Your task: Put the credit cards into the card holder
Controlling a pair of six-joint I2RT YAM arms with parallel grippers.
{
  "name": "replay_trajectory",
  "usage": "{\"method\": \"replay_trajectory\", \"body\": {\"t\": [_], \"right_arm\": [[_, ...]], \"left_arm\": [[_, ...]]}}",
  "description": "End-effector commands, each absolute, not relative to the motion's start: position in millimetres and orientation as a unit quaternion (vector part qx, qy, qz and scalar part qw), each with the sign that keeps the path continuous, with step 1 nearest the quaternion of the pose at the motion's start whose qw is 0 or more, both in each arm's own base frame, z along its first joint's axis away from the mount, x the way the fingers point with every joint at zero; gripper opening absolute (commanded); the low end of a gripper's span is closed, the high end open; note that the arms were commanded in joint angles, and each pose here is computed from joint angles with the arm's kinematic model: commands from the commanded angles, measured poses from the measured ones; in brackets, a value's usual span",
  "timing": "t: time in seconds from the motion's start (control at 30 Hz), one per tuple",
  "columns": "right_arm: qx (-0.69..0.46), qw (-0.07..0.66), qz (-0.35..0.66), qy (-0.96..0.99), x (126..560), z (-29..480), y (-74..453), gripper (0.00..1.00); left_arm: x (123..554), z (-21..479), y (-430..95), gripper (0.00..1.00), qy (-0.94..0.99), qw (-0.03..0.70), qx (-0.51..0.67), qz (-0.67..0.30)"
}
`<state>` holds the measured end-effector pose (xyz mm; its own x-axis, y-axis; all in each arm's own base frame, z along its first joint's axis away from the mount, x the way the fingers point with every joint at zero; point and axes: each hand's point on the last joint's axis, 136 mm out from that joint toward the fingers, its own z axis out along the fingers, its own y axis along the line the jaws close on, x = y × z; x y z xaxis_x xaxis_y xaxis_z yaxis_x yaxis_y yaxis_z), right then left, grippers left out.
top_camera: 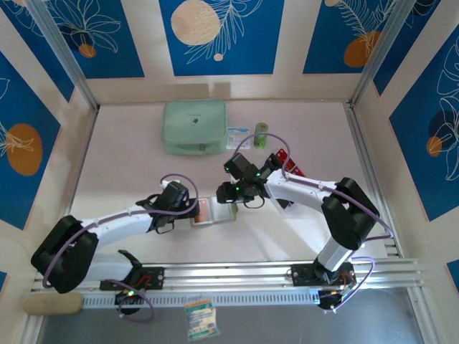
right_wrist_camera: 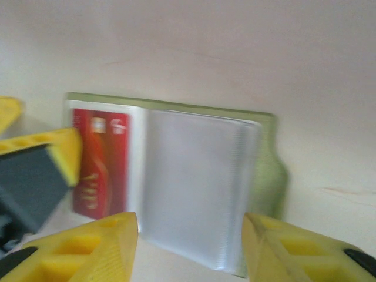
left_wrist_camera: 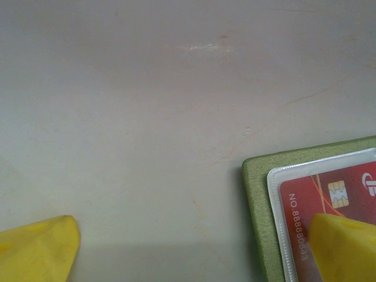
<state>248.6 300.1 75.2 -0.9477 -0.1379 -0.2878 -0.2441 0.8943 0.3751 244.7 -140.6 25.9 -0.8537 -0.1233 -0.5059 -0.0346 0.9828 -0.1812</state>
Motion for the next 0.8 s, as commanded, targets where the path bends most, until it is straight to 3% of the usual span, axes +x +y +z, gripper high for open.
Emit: {"method": "replay_trajectory", "body": {"t": [0.0, 0.23, 0.3, 0.43, 0.53, 0.77], "right_arm": [[-0.102, 0.130, 0.146, 0.975, 249.3, 60.0, 277.5, 0.53], [-0.098, 0.113, 0.124, 0.981, 257.6, 34.1, 277.0, 0.52], [-0.099, 0.110, 0.121, 0.982, 258.7, 30.1, 276.9, 0.43], [-0.096, 0.109, 0.121, 0.982, 255.4, 29.7, 271.8, 0.14], [-0.092, 0.111, 0.125, 0.982, 251.0, 32.9, 266.6, 0.06], [-0.076, 0.112, 0.138, 0.981, 240.3, 38.4, 257.4, 0.02]], "left_arm": [[244.5, 34.0, -139.0, 1.00, 0.960, 0.264, -0.040, -0.084], [245.0, 38.8, -138.1, 1.00, 0.959, 0.267, -0.040, -0.084], [245.1, 40.7, -138.2, 1.00, 0.959, 0.268, -0.040, -0.085], [247.5, 48.9, -141.1, 1.00, 0.957, 0.274, -0.037, -0.091], [250.3, 58.0, -146.5, 1.00, 0.954, 0.278, -0.031, -0.104], [255.4, 79.3, -162.2, 1.00, 0.946, 0.288, -0.030, -0.147]]}}
